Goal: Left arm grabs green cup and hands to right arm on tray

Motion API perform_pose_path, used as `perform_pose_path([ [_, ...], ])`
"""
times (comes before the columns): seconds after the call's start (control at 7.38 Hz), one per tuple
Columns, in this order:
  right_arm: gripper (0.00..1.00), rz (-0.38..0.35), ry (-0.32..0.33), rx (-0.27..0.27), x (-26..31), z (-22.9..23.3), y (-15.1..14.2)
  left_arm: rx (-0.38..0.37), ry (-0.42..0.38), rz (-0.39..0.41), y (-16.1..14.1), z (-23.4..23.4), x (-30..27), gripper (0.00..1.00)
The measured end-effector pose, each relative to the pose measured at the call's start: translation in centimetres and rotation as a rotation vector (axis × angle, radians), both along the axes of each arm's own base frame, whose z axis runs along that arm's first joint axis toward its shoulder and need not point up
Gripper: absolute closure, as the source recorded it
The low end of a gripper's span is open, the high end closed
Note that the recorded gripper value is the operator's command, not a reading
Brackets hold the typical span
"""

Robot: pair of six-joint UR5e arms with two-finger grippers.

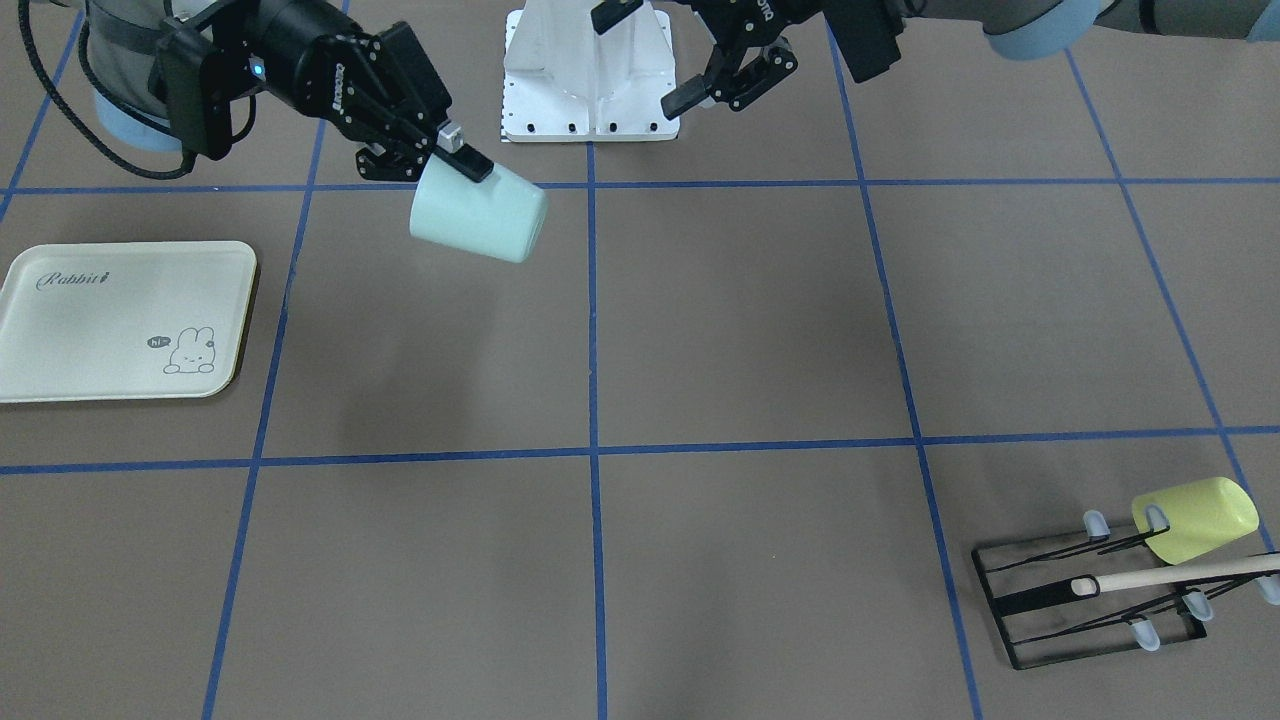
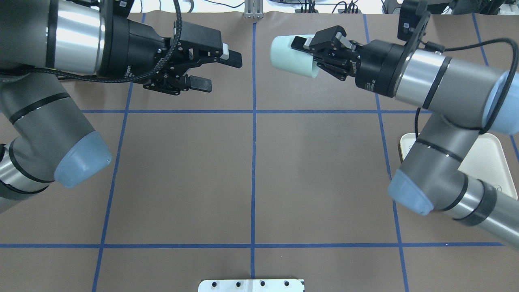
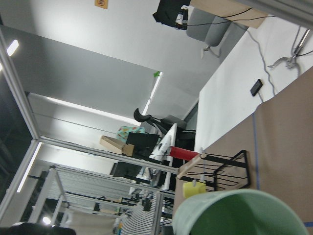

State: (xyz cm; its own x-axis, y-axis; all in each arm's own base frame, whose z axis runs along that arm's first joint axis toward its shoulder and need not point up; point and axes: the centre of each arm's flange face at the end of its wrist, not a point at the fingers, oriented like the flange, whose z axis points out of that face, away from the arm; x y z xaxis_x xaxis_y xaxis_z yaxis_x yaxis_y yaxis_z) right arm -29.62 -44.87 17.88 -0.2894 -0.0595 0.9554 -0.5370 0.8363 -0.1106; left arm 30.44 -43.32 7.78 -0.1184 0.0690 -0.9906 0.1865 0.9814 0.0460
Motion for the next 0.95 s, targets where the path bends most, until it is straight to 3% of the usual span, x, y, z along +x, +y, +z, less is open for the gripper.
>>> perform_pose_path([
  [0.41, 1.0, -0.072, 0.277, -0.116, 7.2, 4.9, -4.9, -0.009, -0.248, -0.007, -2.2, 2.7, 2.1, 0.0],
  [0.95, 1.0, -0.124, 0.657, -0.186, 10.0, 7.9, -4.8, 0.037, -0.654, -0.024, -5.8, 9.5, 1.2, 0.0],
])
